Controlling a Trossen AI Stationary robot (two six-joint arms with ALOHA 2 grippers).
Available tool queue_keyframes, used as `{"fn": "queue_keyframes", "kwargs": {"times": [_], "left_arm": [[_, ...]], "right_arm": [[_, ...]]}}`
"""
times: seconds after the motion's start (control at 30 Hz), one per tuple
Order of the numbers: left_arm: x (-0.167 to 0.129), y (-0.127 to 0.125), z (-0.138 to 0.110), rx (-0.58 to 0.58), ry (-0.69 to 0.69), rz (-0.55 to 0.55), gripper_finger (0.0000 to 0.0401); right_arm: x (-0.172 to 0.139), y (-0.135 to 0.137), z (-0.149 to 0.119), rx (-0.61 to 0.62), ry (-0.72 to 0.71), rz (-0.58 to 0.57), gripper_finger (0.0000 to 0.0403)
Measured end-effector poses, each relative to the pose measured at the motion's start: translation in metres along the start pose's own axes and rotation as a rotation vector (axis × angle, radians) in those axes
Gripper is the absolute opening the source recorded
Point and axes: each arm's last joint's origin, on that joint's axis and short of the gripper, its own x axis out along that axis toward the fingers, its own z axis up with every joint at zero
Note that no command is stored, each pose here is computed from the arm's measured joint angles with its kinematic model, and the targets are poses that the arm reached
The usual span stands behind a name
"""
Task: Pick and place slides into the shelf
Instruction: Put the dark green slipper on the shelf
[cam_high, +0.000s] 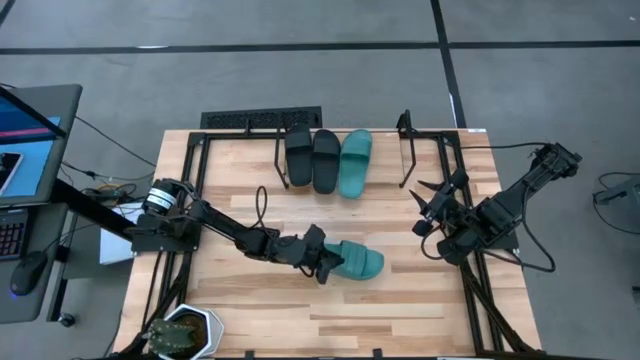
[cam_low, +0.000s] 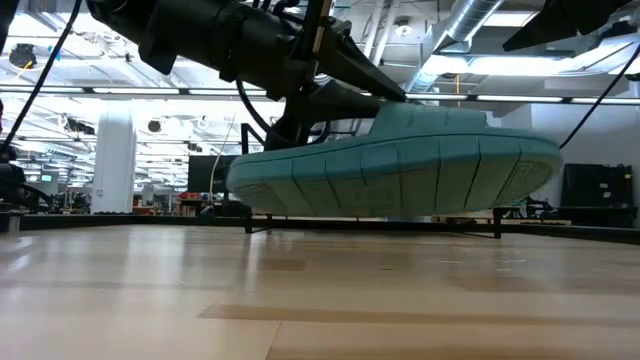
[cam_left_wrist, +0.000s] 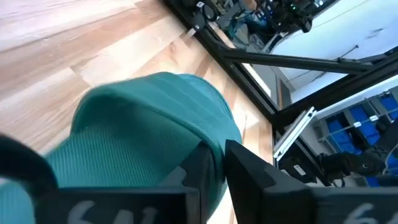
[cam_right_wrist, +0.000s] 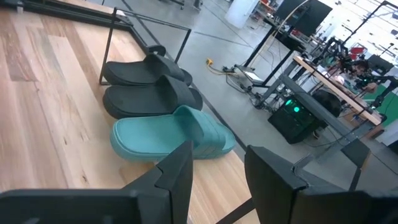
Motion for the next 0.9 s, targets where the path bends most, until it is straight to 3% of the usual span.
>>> {"fn": "queue_keyframes", "kwargs": {"times": [0.47, 0.9], "left_arm": [[0.0018, 0.0073, 0.0062, 0.031, -0.028, 0.050, 0.0089], [0.0019, 0.0059, 0.0051, 0.029, 0.024, 0.004, 0.0160]], "right_arm": [[0.0000, 0.0000, 0.0000, 0.000, 0.001, 0.001, 0.0133], [0.0000, 0.0002, -0.0002, 0.000, 0.006, 0.007, 0.0132]]}}
